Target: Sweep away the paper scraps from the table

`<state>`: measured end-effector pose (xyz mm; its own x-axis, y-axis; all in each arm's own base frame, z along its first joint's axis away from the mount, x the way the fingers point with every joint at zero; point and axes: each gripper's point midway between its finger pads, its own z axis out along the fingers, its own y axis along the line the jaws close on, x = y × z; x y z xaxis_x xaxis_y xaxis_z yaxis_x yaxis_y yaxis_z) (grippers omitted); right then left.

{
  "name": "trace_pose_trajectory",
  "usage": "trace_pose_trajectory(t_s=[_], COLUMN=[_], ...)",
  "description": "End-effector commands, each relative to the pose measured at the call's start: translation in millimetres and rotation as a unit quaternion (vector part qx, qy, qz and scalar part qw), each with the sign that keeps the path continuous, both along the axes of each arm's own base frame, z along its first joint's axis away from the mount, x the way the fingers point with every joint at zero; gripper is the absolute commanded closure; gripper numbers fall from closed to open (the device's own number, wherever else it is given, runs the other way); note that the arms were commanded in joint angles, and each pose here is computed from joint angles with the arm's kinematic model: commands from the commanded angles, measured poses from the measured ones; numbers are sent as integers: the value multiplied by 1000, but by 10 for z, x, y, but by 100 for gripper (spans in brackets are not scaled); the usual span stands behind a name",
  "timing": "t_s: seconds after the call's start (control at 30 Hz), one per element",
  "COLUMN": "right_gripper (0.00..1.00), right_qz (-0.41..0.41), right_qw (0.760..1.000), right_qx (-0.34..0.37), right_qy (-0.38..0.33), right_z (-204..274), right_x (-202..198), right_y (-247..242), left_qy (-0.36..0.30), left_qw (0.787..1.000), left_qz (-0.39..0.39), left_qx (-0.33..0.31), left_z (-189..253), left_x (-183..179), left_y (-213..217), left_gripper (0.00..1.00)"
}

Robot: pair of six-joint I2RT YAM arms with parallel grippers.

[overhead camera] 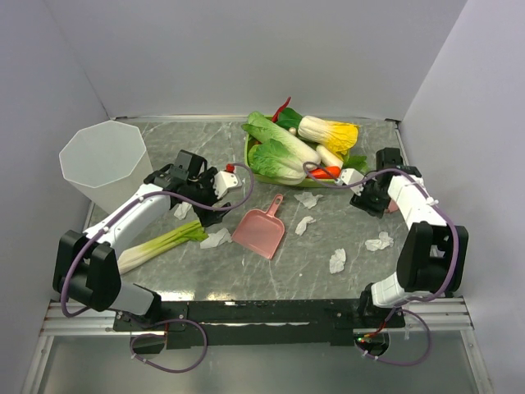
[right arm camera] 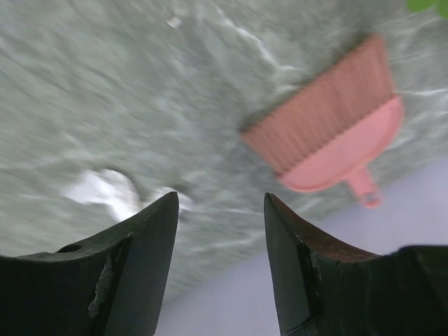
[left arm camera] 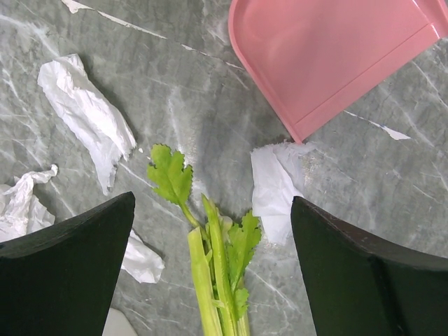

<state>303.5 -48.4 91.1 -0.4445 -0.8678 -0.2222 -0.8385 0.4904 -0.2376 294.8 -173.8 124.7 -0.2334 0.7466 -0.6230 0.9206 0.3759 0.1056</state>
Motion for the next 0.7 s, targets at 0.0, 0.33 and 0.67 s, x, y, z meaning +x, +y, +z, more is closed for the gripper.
trace_pose_trajectory(t_s=[0.0, 0.33, 0.67], right_gripper=[41, 42, 44], right_qz=[129, 186, 194], right_qw=[985, 963, 951], right_qx=[-114, -192, -229], right_qy=[-21, 39, 72], right_z=[53, -326, -592], right_x=[260, 313, 376], right_y=[-284, -473, -550], left_qy=[-18, -16, -11], left_qw=[1000, 1000, 1000], left_qz=[-13, -8, -8], left_qx=[-16, -24, -20], left_z=[140, 195, 173], left_x=[-4, 28, 5], left_y=[-55, -90, -76], left_gripper=[3, 3, 3])
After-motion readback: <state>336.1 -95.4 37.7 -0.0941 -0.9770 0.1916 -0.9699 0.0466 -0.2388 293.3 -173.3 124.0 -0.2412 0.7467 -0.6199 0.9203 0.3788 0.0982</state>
